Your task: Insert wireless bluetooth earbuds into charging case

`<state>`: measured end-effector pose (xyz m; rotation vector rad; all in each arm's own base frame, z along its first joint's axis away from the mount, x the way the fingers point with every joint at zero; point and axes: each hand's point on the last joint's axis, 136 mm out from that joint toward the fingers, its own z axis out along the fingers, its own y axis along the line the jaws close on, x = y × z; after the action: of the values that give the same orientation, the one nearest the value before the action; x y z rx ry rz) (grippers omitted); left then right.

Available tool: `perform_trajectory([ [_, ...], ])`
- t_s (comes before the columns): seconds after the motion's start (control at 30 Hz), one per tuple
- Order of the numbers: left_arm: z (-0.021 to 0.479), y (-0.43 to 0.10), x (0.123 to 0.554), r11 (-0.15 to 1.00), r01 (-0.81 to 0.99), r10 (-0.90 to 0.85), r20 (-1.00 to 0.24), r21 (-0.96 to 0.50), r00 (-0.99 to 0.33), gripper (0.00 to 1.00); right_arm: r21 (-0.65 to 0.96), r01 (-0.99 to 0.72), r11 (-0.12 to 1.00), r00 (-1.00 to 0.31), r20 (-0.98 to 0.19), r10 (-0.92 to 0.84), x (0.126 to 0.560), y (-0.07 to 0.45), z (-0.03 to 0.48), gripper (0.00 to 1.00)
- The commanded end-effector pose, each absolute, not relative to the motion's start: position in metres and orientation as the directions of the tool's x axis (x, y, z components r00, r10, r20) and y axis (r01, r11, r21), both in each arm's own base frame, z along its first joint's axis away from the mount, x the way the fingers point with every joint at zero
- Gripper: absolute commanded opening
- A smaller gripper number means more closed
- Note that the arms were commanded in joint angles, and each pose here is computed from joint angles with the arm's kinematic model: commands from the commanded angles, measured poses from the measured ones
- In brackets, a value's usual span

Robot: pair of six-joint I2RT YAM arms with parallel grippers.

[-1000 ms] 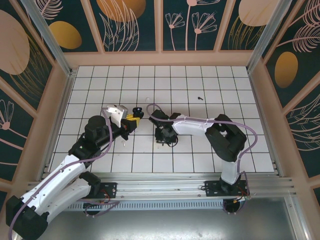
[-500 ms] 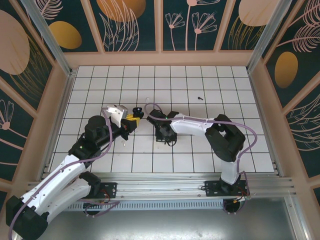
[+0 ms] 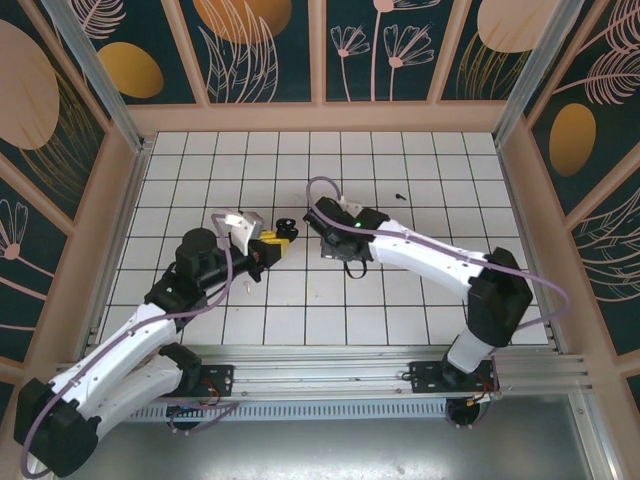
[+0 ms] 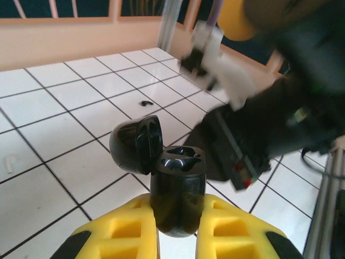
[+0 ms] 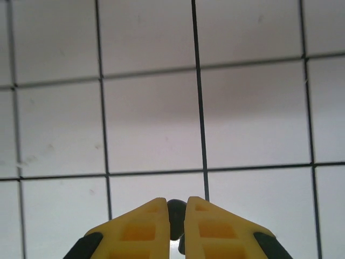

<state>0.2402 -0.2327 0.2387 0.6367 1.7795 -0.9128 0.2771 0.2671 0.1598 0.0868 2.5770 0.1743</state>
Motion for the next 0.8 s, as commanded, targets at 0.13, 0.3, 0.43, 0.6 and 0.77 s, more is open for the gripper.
perform_trajectory([
  [0.13, 0.269, -0.259, 0.246, 0.452, 0.828, -0.078, -0.939, -0.333, -0.335, 0.0, 0.146, 0.015, 0.989, -0.71, -0.695, 0.113, 0.294, 0.235, 0.235, 0.11],
  [0.3, 0.274, -0.27, 0.253, 0.449, 0.827, -0.101, -0.938, -0.34, -0.33, 0.0, 0.173, -0.014, 0.985, -0.656, -0.745, 0.122, 0.305, 0.222, 0.26, 0.1],
  [0.43, 0.275, -0.285, 0.253, 0.46, 0.828, -0.096, -0.945, -0.321, -0.312, 0.0, 0.189, -0.031, 0.982, -0.612, -0.78, 0.131, 0.311, 0.216, 0.284, 0.1],
  [0.6, 0.288, -0.304, 0.25, 0.44, 0.844, -0.157, -0.952, -0.305, -0.262, 0.0, 0.221, -0.084, 0.972, -0.545, -0.827, 0.141, 0.311, 0.214, 0.314, 0.09],
  [0.77, 0.303, -0.317, 0.256, 0.454, 0.845, -0.202, -0.956, -0.283, -0.212, 0.0, 0.295, -0.161, 0.942, -0.485, -0.855, 0.185, 0.3, 0.211, 0.333, 0.08],
])
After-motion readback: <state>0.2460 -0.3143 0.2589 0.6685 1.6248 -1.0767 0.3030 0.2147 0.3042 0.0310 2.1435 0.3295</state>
